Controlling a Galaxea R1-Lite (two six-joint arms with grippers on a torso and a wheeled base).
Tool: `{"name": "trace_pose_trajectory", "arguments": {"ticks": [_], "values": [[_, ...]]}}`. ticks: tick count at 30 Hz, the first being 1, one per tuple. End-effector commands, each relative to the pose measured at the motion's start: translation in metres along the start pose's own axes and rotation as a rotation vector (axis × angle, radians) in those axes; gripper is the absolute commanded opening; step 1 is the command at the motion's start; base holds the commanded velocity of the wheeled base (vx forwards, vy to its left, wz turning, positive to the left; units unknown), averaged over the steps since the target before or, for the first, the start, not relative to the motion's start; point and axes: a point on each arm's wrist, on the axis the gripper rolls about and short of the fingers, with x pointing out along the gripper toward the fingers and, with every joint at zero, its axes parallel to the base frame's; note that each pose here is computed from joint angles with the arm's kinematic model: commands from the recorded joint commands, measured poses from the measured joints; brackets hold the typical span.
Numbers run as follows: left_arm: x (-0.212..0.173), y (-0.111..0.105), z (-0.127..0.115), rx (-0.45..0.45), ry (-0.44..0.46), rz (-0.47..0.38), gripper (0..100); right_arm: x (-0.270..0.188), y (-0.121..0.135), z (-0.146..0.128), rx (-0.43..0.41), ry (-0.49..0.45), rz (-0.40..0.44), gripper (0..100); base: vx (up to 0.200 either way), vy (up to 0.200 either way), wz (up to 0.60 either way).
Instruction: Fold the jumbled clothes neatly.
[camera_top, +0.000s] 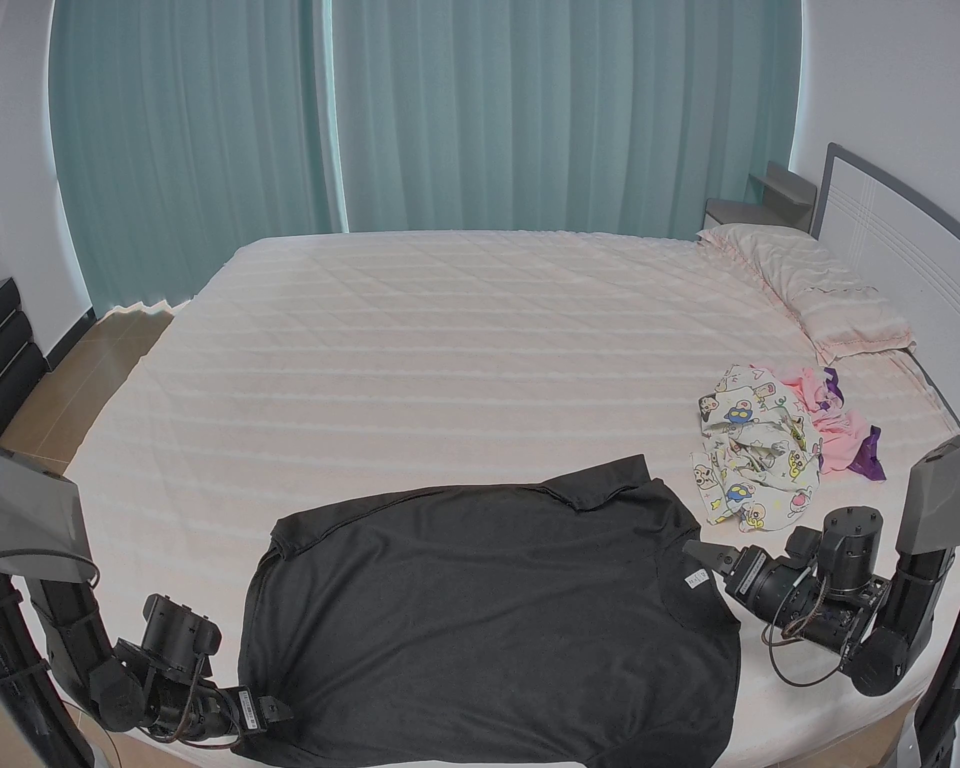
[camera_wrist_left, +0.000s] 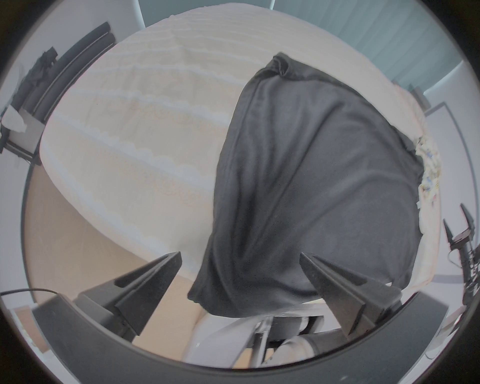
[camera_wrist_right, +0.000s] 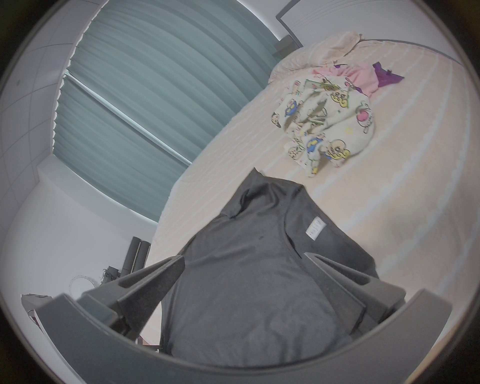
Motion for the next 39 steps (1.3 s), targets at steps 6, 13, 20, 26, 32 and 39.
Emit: {"name": "trace_pose_trajectory", "arguments": {"ticks": [6,13,20,26,32,39], "values": [[-0.040,-0.019,0.043,-0.277,-0.254,-0.313,100,0.068,0.037,0.032,0.030,-0.026,0.049,100,0.000,0.000,0.00],[-0.041,-0.034,0.068,-0.390,-0.291,-0.402,100,0.118,0.057,0.048,0.081,-0.023,0.055,100,0.000,0.000,0.00],[-0.042,-0.034,0.063,-0.440,-0.175,-0.502,100,0.161,0.070,0.048,0.116,0.037,0.016,100,0.000,0.000,0.00],[-0.041,-0.033,0.061,-0.445,-0.158,-0.500,100,0.186,0.067,0.041,0.156,0.061,-0.017,100,0.000,0.000,0.00],[-0.040,-0.031,0.057,-0.444,-0.163,-0.514,100,0.210,0.060,0.037,0.152,0.048,-0.073,100,0.000,0.000,0.00],[-0.036,-0.030,0.055,-0.447,-0.152,-0.506,100,0.219,0.063,0.041,0.149,0.044,-0.077,100,0.000,0.000,0.00]]}}
